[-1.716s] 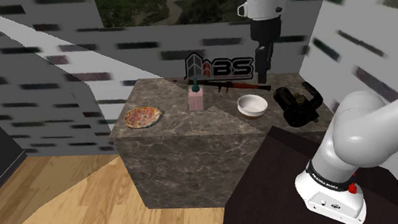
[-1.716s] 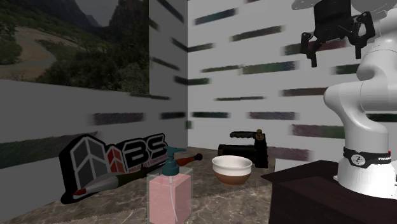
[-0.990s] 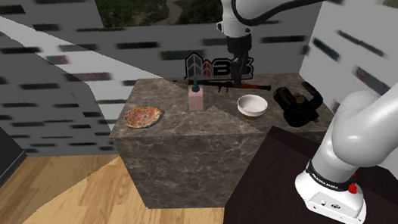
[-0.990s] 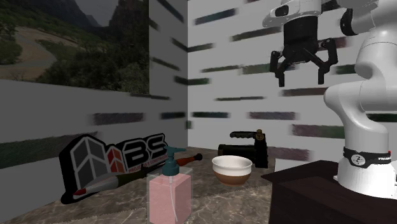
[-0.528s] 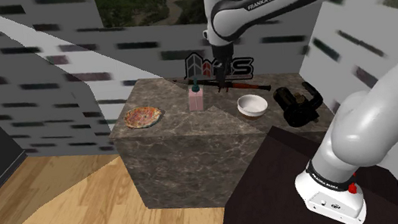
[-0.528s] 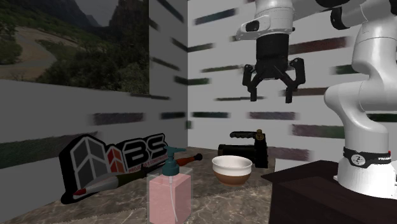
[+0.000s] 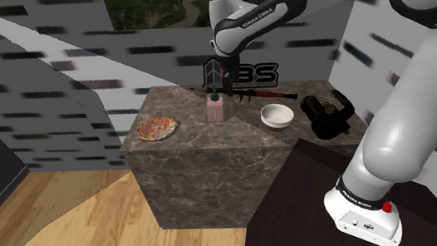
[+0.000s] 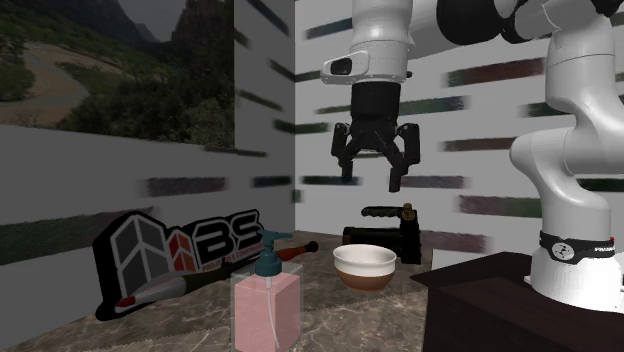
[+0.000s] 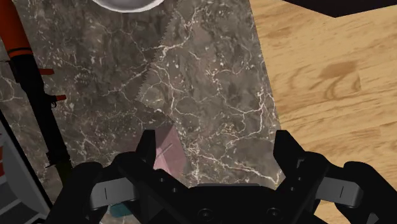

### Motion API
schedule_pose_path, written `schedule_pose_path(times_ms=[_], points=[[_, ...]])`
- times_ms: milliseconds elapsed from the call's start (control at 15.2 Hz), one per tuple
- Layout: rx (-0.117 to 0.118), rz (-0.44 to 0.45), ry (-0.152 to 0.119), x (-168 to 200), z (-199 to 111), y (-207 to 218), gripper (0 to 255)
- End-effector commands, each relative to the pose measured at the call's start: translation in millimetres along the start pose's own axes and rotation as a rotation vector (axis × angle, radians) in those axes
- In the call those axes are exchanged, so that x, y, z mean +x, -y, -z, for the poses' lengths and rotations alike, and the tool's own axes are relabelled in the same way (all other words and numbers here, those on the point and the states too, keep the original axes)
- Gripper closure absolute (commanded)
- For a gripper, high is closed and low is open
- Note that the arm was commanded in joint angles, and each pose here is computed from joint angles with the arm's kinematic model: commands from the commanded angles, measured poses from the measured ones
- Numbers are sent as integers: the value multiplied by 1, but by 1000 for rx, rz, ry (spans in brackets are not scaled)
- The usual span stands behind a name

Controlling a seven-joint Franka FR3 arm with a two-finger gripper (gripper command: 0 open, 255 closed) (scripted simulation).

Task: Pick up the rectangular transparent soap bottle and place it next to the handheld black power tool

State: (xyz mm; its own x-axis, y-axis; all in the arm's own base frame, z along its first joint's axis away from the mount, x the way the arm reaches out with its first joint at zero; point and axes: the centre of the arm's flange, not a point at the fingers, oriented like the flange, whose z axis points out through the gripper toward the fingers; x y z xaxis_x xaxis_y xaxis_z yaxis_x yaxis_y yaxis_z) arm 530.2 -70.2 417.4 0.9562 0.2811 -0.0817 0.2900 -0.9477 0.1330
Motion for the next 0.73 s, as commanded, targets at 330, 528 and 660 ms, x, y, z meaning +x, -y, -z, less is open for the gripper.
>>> schedule_pose_path(times_ms=[330, 528, 660], points=[[-50, 21, -27, 67, -39, -37, 0], [-71, 29, -38, 96, -54, -54, 0], [-85, 35, -45, 115, -63, -65, 0]])
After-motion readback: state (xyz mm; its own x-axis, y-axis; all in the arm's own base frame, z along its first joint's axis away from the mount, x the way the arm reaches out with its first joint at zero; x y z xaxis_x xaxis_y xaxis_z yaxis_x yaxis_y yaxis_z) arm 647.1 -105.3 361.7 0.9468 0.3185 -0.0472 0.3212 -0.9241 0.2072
